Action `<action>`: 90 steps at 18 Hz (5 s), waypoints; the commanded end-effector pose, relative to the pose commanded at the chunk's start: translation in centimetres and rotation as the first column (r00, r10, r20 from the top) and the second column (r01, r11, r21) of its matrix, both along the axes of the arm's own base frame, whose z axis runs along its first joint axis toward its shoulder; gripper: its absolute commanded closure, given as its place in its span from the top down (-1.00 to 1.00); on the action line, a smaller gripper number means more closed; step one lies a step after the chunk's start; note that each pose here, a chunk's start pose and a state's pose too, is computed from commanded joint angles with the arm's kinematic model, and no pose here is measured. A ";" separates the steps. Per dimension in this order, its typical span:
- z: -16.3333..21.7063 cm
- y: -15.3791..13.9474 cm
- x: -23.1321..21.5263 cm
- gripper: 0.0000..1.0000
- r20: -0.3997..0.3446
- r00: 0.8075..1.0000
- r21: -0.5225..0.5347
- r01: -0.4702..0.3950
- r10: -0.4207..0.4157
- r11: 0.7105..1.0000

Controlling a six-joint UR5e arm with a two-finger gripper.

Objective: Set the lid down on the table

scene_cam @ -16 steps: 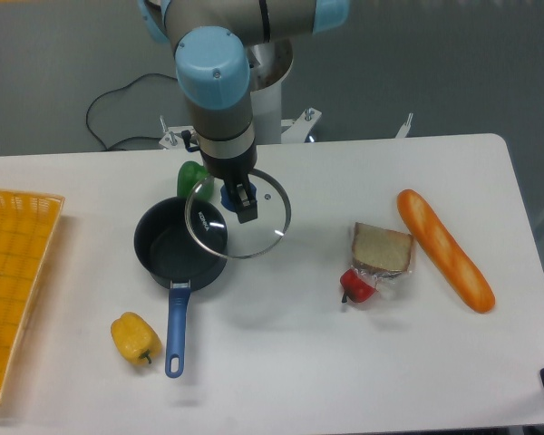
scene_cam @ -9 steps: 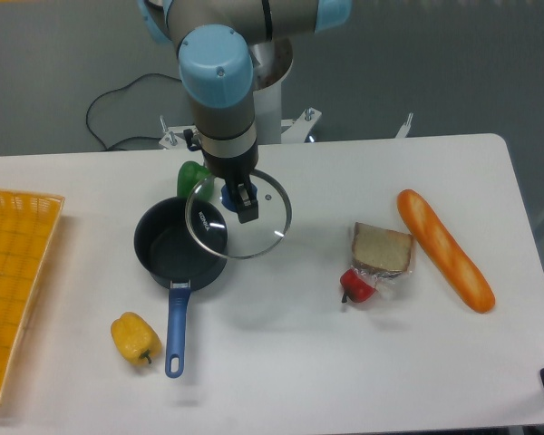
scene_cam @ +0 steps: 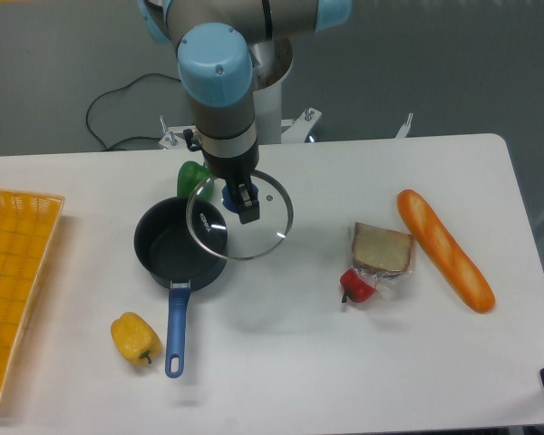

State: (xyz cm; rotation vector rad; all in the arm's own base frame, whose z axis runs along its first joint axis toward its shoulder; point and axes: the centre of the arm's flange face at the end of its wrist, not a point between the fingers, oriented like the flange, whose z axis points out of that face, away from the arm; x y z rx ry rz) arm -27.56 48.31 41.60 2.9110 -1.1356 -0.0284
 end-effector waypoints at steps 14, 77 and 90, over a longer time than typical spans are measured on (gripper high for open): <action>-2.6 3.9 -3.9 0.13 -0.024 0.999 -0.012 -0.037 0.037 0.999; -19.7 8.6 -8.0 0.20 -0.012 0.969 -0.080 -0.246 0.245 0.966; -20.4 9.1 -7.4 0.21 -0.008 0.971 -0.089 -0.239 0.239 0.967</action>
